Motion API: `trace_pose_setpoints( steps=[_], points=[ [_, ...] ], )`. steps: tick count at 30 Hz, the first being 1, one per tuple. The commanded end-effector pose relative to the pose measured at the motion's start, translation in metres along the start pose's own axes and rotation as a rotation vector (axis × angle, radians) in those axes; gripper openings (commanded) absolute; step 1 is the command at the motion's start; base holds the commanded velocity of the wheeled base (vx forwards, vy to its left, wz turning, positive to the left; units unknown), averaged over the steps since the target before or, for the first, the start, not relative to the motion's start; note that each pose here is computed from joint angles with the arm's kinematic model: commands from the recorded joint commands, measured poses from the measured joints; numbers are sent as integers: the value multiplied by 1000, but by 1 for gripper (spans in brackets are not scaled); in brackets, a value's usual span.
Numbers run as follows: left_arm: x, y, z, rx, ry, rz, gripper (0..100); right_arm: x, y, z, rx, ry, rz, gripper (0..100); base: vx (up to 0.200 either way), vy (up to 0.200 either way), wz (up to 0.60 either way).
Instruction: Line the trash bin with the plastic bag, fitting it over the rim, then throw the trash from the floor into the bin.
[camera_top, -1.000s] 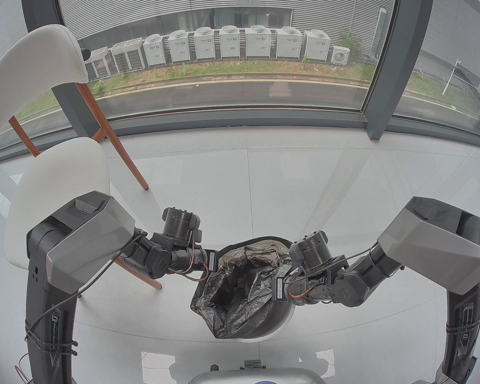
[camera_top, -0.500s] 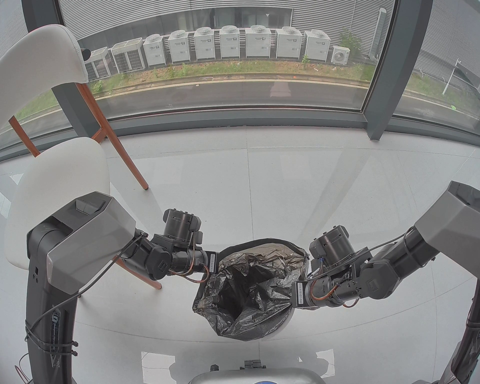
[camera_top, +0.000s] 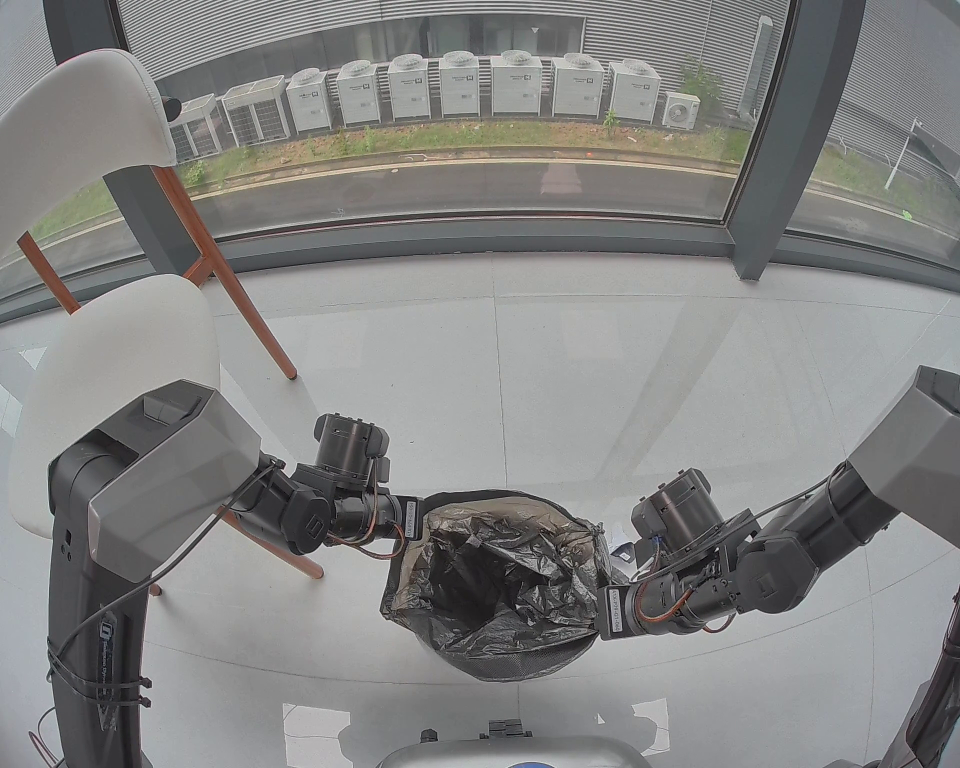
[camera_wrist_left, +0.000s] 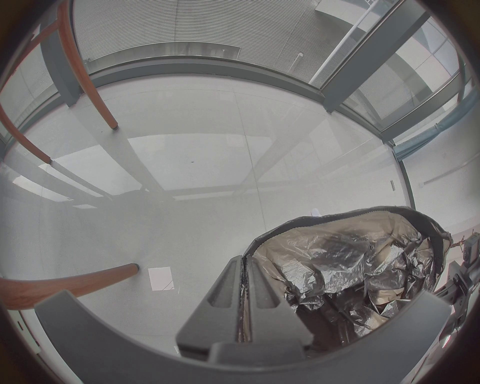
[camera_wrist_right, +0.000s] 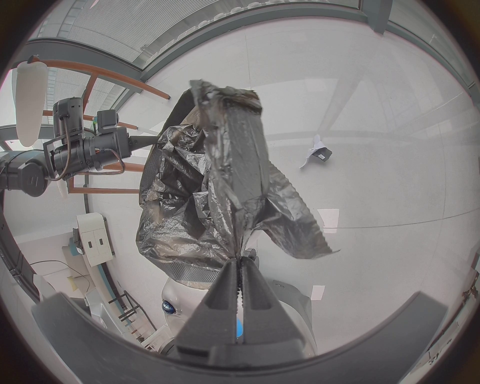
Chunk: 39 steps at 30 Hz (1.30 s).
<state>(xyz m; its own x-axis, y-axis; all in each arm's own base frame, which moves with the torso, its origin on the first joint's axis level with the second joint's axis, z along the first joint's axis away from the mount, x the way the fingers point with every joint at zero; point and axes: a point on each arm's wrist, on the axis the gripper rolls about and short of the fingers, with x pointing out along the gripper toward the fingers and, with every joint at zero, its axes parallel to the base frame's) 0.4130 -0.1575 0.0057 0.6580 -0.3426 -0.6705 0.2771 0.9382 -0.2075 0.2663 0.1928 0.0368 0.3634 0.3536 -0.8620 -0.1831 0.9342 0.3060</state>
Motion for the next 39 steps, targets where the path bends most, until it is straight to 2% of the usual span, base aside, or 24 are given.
trace_pose_setpoints(
  steps=[1, 5, 9, 13, 18, 22, 24, 39],
  points=[
    [-3, 2, 6, -11, -17, 0, 0, 3, 7, 0, -17, 0, 12, 0, 0, 0, 0],
    [-4, -2, 8, -36, -27, -8, 0, 9, 13, 4, -26, -6, 21, 0, 0, 0, 0],
    [-3, -10, 6, -69, -21, -26, 0, 18, 30, 10, -54, -21, 55, 0, 0, 0, 0],
    [-3, -9, 3, -71, -11, -18, 0, 23, 42, 14, -70, -35, 77, 0, 0, 0, 0],
    [-3, -8, 2, -71, -9, -14, 0, 24, 42, 11, -72, -22, 71, 0, 0, 0, 0],
    [-3, -10, 0, -63, -5, -15, 0, 23, 31, -4, -69, 32, 36, 0, 0, 0, 0],
    [-3, -12, 2, -57, -37, -14, 0, 26, 31, -7, -71, 36, 19, 0, 0, 0, 0],
    [-4, -10, -1, -68, -43, -4, 0, 19, 55, 6, -104, -23, 95, 0, 0, 0, 0]
  ],
)
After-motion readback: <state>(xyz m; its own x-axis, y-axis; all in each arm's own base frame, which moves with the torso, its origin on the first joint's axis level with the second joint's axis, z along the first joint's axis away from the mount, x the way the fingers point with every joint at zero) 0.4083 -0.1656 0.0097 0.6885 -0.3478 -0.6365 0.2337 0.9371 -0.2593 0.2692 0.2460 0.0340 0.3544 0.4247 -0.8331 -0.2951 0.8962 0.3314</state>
